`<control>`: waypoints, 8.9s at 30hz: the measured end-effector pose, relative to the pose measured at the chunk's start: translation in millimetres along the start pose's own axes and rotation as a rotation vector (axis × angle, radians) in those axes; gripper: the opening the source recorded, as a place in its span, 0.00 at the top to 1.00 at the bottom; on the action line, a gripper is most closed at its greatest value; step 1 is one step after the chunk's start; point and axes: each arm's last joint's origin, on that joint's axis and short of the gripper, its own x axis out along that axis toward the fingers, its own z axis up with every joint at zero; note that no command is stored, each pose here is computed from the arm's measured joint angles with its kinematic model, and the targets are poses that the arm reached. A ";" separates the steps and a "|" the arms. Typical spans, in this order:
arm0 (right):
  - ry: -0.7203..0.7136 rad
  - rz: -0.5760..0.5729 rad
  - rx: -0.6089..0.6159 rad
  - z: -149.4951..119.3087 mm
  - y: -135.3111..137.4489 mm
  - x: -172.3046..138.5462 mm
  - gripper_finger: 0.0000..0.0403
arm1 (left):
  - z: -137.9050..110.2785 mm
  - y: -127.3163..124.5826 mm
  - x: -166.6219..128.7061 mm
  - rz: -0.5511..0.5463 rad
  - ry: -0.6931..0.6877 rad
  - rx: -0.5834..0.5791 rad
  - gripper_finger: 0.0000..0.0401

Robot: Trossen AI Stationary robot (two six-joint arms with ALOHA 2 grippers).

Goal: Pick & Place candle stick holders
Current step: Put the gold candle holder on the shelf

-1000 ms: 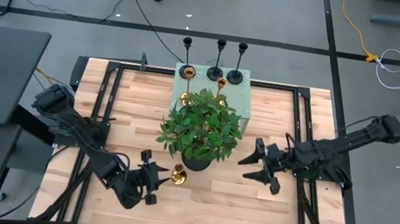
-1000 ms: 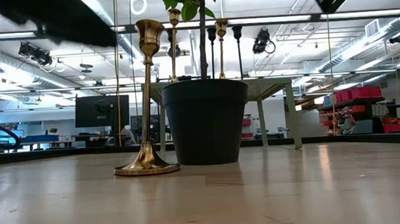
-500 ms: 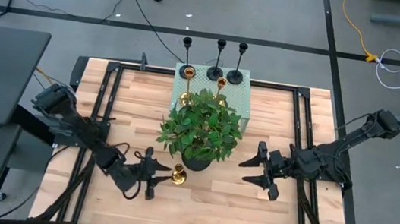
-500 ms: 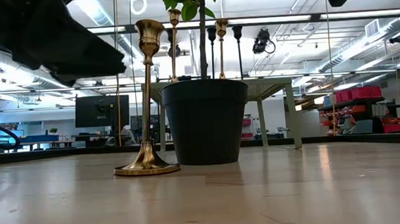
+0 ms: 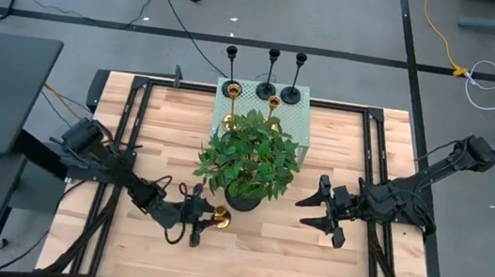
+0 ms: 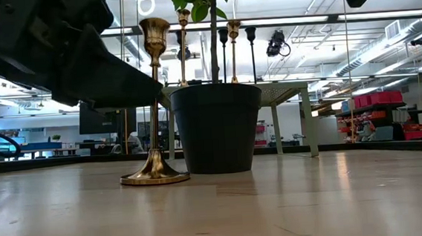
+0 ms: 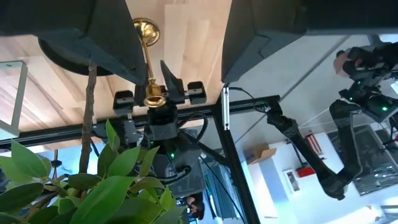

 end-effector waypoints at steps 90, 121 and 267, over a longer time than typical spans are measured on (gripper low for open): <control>0.019 0.255 -0.039 -13.4 26.8 54.2 0.47 | 182.9 -102.2 39.3 -0.409 -0.116 0.162 0.96; 0.091 0.356 -0.163 -14.7 65.3 143.8 0.47 | 184.1 -101.2 40.3 -0.403 -0.104 0.168 0.96; -0.144 -0.947 -0.129 -0.4 -165.6 19.5 1.00 | 174.2 -109.3 39.0 -0.462 -0.054 0.145 0.75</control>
